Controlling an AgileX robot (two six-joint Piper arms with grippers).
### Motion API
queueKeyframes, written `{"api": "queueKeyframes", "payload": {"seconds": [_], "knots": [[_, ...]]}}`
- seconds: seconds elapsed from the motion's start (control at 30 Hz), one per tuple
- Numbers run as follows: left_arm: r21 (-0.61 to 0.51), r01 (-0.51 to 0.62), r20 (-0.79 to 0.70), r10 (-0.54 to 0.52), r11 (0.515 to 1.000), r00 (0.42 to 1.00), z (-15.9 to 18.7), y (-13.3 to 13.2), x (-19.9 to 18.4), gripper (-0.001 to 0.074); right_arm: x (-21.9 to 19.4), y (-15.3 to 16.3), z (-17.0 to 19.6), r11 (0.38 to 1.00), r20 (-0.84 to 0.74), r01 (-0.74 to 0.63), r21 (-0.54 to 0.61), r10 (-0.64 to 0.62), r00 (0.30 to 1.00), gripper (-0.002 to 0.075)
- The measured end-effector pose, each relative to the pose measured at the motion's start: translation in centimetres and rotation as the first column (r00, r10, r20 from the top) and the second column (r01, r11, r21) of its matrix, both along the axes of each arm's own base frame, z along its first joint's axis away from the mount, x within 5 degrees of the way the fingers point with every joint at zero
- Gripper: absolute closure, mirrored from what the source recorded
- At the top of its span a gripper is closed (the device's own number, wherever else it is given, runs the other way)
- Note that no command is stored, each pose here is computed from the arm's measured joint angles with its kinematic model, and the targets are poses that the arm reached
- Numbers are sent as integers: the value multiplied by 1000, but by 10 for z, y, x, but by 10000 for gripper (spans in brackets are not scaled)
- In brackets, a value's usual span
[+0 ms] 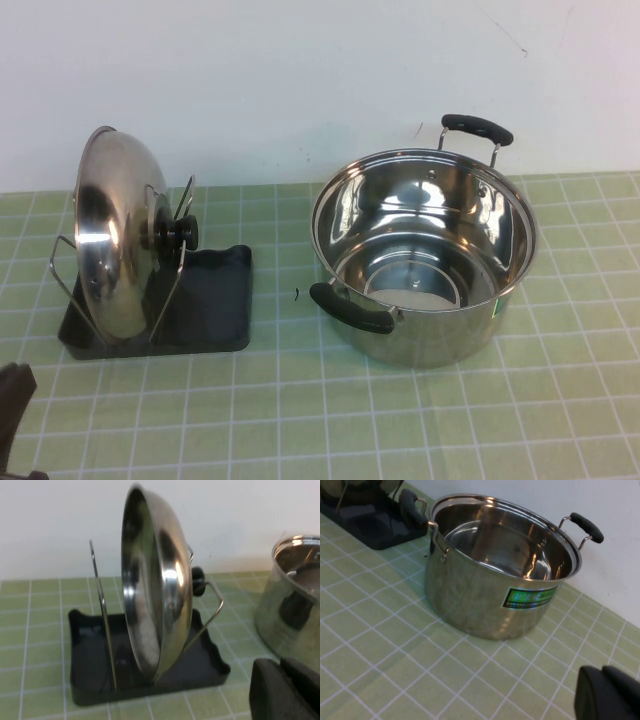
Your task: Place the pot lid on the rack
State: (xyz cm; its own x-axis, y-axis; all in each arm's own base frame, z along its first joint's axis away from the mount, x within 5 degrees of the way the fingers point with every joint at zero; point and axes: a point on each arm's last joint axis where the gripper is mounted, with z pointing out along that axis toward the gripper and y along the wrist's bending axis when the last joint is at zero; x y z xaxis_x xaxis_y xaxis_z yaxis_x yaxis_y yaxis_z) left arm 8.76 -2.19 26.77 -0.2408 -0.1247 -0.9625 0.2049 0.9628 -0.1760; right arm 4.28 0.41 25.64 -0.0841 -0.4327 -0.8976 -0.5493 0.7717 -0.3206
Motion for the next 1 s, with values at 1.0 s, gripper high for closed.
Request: {"api": "queueKeyframes", "payload": {"seconds": [1.0], "knots": [[-20, -182, -54, 181, 983, 982, -91, 17, -34, 735, 0, 0, 0, 1000, 2, -1, 4, 1, 1000, 727]]}}
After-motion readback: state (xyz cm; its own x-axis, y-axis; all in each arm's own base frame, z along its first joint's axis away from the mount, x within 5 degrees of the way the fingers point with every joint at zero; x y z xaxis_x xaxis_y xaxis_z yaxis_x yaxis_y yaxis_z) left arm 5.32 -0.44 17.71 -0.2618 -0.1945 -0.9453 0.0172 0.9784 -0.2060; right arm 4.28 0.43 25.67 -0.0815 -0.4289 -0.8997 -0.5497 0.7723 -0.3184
